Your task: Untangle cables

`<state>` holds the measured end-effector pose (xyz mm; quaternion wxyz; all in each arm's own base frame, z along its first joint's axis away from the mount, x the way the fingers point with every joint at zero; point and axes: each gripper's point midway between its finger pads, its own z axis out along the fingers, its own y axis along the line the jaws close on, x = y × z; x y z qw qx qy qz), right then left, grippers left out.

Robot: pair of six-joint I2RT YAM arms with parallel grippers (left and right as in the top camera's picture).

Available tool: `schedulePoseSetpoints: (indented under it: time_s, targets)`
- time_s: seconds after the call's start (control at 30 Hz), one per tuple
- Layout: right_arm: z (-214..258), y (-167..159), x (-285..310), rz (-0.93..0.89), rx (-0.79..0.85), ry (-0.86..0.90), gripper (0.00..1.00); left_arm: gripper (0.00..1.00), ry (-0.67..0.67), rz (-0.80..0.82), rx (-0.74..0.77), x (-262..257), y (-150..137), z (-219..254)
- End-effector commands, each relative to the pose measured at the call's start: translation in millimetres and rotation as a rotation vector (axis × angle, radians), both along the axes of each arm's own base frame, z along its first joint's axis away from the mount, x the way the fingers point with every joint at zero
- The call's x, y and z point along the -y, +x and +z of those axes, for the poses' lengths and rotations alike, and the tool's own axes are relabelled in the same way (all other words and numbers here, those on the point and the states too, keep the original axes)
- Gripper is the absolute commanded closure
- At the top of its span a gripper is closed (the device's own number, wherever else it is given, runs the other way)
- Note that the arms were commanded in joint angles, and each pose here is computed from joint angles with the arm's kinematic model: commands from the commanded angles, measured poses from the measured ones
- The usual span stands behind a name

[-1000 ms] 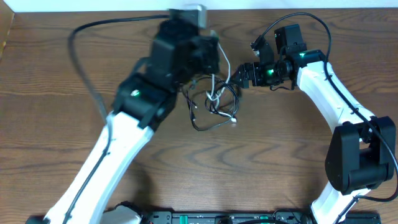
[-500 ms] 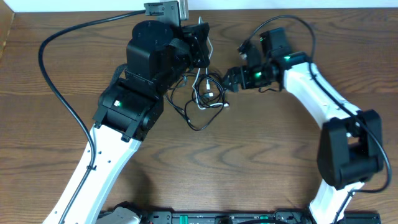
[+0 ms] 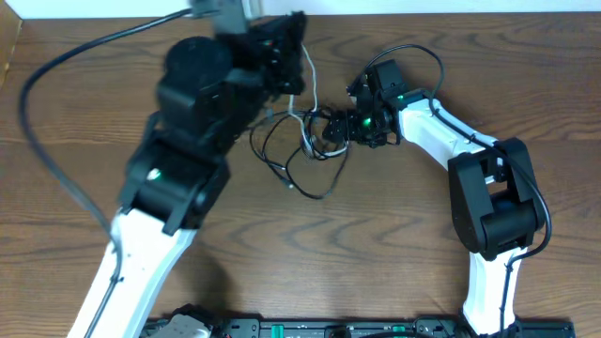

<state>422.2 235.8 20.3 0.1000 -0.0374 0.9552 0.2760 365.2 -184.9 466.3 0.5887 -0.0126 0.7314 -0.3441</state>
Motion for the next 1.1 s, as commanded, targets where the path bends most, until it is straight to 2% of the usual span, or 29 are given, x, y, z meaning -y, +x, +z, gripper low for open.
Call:
schedulePoseSetpoints:
  time_s: [0.0, 0.17, 0.47, 0.6, 0.83, 0.93, 1.07]
  targets:
    - [-39, -1, 28, -0.12, -0.091, -0.102, 0.16, 0.92, -0.008, 0.094, 0.091, -37, -16, 34]
    - [-42, -2, 37, -0.139, -0.104, -0.128, 0.17, 0.93, 0.047, 0.259, 0.097, -88, -23, 37]
    - [-47, -1, 70, -0.215, -0.15, -0.178, 0.16, 0.92, 0.117, 0.504, -0.027, -169, -24, 8]
    - [-48, 0, 81, -0.2, -0.143, -0.192, 0.18, 0.92, 0.125, 0.521, -0.057, -177, -23, 1]
    - [-48, 1, 81, -0.2, -0.142, -0.191, 0.17, 0.92, 0.091, 0.519, -0.023, -176, -25, 12]
    - [-48, 1, 82, -0.202, -0.139, -0.19, 0.16, 0.92, 0.087, 0.484, -0.147, -170, -24, -18]
    - [-48, 1, 82, -0.202, -0.139, -0.191, 0.16, 0.92, 0.162, 0.476, -0.435, -170, -21, -94]
